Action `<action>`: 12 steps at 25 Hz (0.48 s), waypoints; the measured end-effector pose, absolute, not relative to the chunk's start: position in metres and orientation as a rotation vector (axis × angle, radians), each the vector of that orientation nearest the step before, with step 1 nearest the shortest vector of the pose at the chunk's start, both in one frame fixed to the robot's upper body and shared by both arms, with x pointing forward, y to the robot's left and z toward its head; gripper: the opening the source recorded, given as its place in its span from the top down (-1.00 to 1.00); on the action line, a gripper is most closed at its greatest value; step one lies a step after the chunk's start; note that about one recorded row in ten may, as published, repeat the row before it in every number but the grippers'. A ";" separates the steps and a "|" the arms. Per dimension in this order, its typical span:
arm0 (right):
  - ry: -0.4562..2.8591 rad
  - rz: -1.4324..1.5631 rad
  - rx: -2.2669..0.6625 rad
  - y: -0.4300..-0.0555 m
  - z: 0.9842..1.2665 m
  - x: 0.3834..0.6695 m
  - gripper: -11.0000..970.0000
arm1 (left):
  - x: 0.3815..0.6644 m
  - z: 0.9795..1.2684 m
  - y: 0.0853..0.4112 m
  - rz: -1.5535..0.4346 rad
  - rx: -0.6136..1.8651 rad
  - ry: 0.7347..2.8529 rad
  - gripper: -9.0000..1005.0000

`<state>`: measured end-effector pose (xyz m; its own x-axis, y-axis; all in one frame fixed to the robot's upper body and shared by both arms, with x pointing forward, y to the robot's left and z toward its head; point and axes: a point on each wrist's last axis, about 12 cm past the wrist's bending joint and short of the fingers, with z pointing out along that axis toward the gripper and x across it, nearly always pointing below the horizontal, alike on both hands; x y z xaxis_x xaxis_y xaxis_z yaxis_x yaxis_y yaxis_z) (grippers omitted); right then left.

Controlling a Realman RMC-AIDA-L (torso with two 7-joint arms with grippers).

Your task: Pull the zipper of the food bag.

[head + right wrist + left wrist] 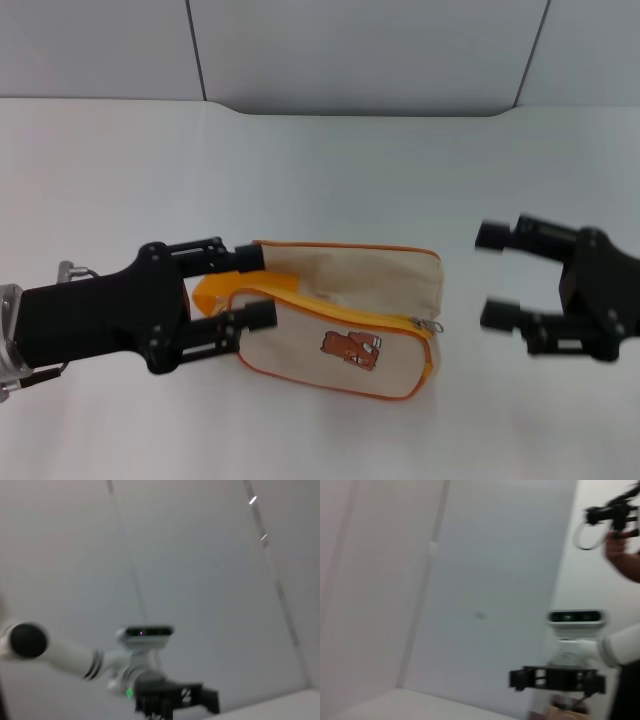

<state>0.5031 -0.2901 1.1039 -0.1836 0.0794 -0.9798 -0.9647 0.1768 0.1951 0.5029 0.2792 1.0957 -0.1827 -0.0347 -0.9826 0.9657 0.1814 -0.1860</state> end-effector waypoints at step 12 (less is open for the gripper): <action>1.457 1.275 -1.083 -0.289 1.106 0.503 -0.74 | 0.501 1.102 0.273 -1.324 1.059 1.424 -0.63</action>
<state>0.5030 -0.2891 1.1061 -0.2211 -0.0554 -0.9737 -0.9724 0.0885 0.2158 0.5006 0.2729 1.1019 -0.2344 0.0137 -0.9720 0.9705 0.0620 -0.2331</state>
